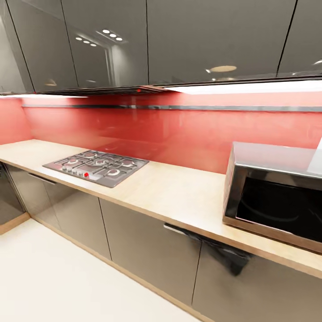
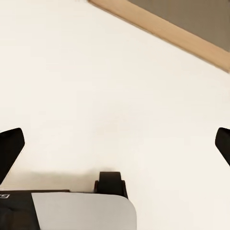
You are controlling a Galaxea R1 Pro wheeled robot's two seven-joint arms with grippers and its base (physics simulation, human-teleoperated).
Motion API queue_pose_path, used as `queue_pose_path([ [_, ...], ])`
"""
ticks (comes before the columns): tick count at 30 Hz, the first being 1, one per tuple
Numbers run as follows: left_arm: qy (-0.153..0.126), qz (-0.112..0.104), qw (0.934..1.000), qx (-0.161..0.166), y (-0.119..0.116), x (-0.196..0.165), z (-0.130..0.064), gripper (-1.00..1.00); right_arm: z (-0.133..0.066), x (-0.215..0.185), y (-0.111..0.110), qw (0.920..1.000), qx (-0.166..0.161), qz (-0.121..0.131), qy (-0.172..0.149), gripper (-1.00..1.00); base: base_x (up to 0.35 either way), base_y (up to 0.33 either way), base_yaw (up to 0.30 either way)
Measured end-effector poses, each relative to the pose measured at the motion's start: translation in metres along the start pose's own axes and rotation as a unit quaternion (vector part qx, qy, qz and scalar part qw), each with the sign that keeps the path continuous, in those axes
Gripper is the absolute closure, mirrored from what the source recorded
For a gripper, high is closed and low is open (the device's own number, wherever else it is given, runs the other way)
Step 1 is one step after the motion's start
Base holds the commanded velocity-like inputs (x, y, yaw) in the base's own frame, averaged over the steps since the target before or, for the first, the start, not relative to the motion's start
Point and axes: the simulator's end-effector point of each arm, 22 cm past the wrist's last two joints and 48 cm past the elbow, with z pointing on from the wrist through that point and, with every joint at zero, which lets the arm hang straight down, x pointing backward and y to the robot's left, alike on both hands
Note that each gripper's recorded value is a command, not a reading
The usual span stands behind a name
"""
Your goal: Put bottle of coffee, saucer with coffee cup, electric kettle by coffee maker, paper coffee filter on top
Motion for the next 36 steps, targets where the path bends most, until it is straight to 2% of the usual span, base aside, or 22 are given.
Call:
queue_pose_path([
  [9,0.0,0.0,1.0,0.0,0.0,0.0001,0.0,-1.0,0.0001,0.0,-0.0004,1.0,0.001,0.0,0.0,-1.0,0.213,0.065,0.209],
  [36,0.0,0.0,1.0,0.0,0.0,0.0003,0.0001,-1.0,0.0002,-0.0004,0.0015,1.0,0.001,-0.001,-0.001,-1.0,0.008,0.002,0.281],
])
